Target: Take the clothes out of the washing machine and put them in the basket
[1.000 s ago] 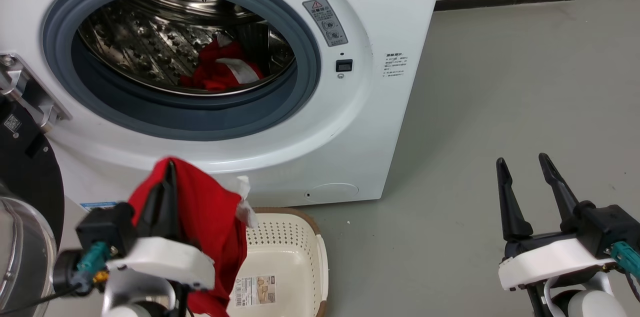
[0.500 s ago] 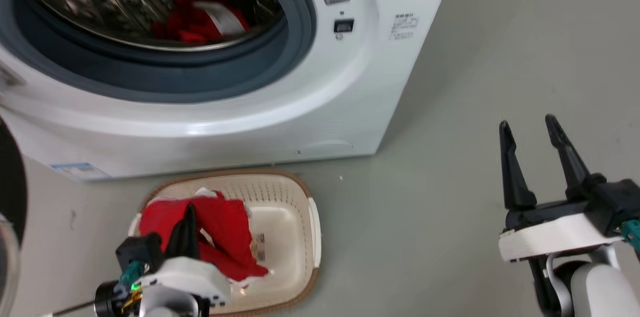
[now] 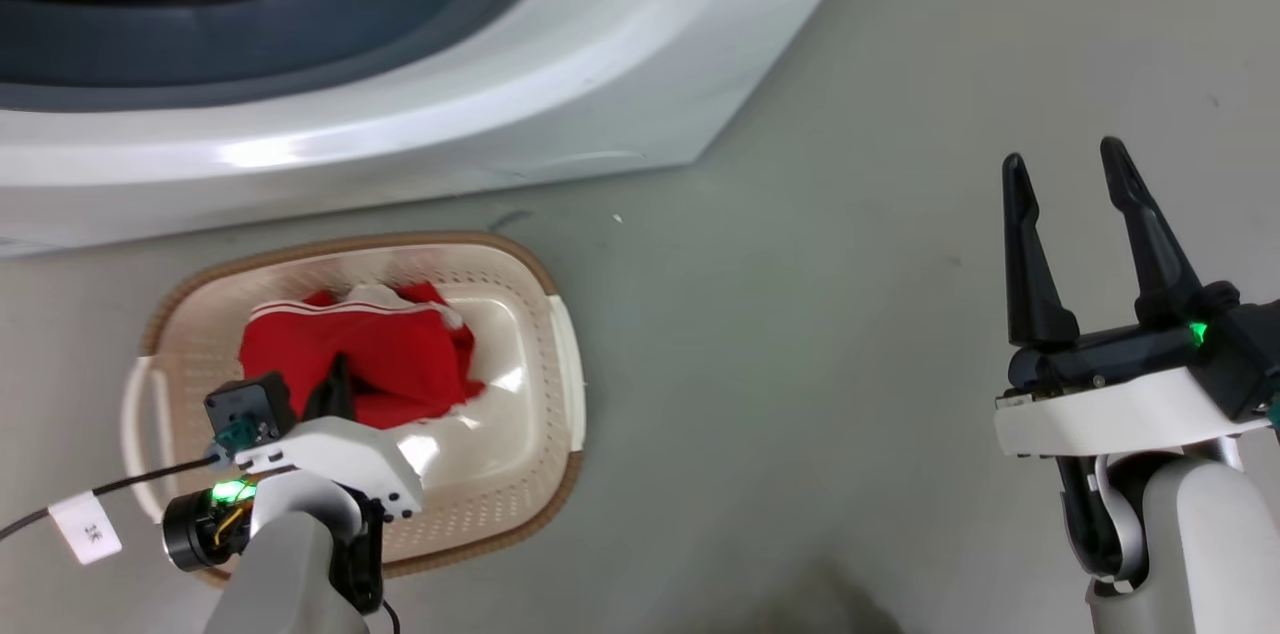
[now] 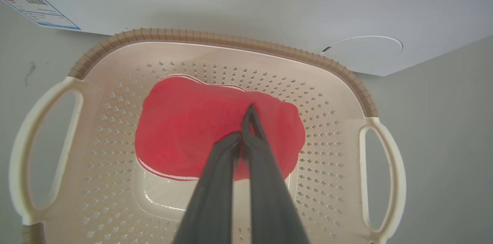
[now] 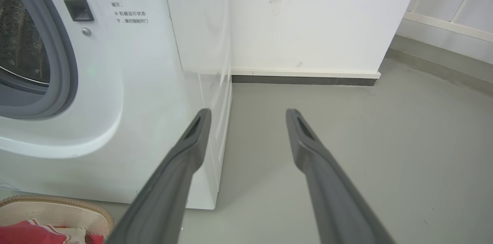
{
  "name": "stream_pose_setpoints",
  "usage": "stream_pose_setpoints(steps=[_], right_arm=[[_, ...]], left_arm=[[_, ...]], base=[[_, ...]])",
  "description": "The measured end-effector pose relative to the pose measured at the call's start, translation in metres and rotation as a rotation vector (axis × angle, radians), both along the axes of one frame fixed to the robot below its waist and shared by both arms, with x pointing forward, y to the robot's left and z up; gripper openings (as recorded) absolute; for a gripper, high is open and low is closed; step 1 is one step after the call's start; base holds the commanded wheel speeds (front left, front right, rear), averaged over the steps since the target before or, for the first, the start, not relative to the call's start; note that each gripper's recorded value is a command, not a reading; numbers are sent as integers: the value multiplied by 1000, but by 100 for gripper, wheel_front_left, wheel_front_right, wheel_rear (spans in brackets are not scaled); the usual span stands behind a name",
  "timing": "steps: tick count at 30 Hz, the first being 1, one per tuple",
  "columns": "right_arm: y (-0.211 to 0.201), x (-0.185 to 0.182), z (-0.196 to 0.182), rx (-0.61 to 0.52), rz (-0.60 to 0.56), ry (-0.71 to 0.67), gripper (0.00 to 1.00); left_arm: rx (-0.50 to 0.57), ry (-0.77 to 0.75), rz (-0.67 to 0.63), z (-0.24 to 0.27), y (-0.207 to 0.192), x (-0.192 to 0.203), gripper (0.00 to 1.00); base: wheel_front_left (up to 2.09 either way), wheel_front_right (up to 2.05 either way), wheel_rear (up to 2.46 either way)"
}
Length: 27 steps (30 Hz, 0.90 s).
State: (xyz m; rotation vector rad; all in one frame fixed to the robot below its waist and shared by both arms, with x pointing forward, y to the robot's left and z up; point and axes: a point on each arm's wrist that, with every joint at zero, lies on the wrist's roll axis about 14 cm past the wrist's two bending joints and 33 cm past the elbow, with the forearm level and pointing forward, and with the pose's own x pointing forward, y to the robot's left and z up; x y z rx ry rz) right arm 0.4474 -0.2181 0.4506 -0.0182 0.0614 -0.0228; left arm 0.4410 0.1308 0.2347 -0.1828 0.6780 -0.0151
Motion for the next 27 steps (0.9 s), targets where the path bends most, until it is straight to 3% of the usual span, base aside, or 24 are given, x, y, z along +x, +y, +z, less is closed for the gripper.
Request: stream_pose_setpoints(steps=[6, 11, 12, 13, 14, 15, 21, 27], right_arm=[[-15, 0, -20, -19, -38, 47, 100], [-25, -6, -31, -32, -64, 80, 100], [-27, -7, -32, -34, -68, 84, 100], [-28, -8, -32, -37, -72, 86, 100], [-29, -9, -32, -37, -74, 83, 100], [-29, -9, -31, -35, -76, 82, 100], [-30, -13, -19, -32, -81, 54, 100], [-25, -21, 5, -20, -72, 2, 100]], left_arm=[[-21, 84, -33, -38, -19, 6, 0], [-12, 208, -70, -72, -26, -14, 0], [-15, 223, -80, -75, -29, -16, 13], [-16, 234, -84, -77, -31, -17, 40], [-16, 241, -84, -78, -32, -17, 81], [-16, 250, -87, -79, -33, -18, 100], [-26, 272, -74, -69, -31, -29, 100], [-53, 201, -59, -34, -28, -32, 100]], base=[[0, 0, 0], [0, 0, 0], [0, 0, 0], [0, 0, 0], [0, 0, 0], [0, 0, 0], [0, 0, 0], [0, 0, 0]])
